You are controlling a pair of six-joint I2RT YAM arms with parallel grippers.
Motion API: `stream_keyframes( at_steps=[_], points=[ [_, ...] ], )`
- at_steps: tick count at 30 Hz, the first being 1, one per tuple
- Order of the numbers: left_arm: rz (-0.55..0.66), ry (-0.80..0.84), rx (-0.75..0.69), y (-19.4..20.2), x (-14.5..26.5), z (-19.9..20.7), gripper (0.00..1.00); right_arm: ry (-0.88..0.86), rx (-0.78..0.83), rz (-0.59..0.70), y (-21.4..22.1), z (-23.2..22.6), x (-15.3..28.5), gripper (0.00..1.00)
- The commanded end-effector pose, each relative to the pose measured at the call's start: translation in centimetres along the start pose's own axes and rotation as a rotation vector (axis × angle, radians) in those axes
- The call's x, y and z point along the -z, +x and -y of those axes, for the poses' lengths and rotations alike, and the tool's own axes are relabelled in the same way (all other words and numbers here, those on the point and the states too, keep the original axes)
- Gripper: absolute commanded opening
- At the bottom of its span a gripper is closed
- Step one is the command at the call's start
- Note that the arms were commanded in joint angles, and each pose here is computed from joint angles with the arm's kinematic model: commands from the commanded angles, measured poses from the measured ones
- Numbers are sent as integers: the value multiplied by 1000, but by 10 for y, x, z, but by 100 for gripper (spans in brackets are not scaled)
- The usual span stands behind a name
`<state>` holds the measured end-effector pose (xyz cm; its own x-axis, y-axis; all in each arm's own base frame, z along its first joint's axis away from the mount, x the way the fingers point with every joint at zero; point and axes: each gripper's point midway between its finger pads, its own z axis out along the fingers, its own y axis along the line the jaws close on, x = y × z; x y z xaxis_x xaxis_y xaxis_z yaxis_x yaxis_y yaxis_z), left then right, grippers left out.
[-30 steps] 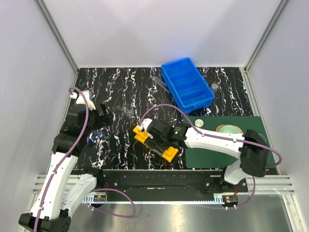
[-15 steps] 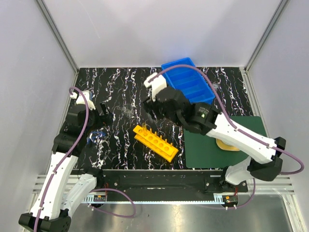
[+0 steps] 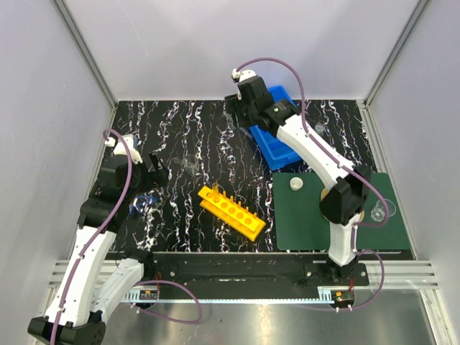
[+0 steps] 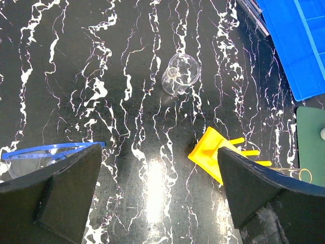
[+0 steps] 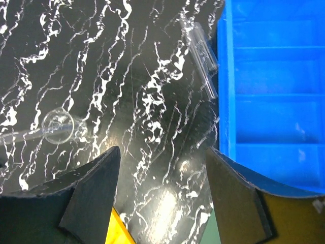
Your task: Organize the chemistry lab equipment
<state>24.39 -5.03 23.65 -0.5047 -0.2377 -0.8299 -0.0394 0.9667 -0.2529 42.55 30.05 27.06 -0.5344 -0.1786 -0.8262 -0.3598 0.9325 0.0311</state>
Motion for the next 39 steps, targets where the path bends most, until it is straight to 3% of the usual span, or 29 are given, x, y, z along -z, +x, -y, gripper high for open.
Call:
stream_keyframes(
  at_steps=[1, 9, 15, 25, 39],
  points=[
    [47, 41, -1, -11, 0, 9, 99, -148, -1, 18, -25, -16, -24, 73],
    [61, 36, -7, -12, 2, 7, 99, -191, 28, -176, 33, -13, -114, 73],
    [54, 51, -9, -6, 0, 8, 99, -242, 11, -237, 57, 11, -149, 73],
    [42, 60, -12, -9, -2, 11, 99, -241, -18, -311, 92, 59, -179, 72],
    [37, 61, -21, -3, -3, 11, 99, -204, -27, -358, 122, 71, -211, 71]
  ],
)
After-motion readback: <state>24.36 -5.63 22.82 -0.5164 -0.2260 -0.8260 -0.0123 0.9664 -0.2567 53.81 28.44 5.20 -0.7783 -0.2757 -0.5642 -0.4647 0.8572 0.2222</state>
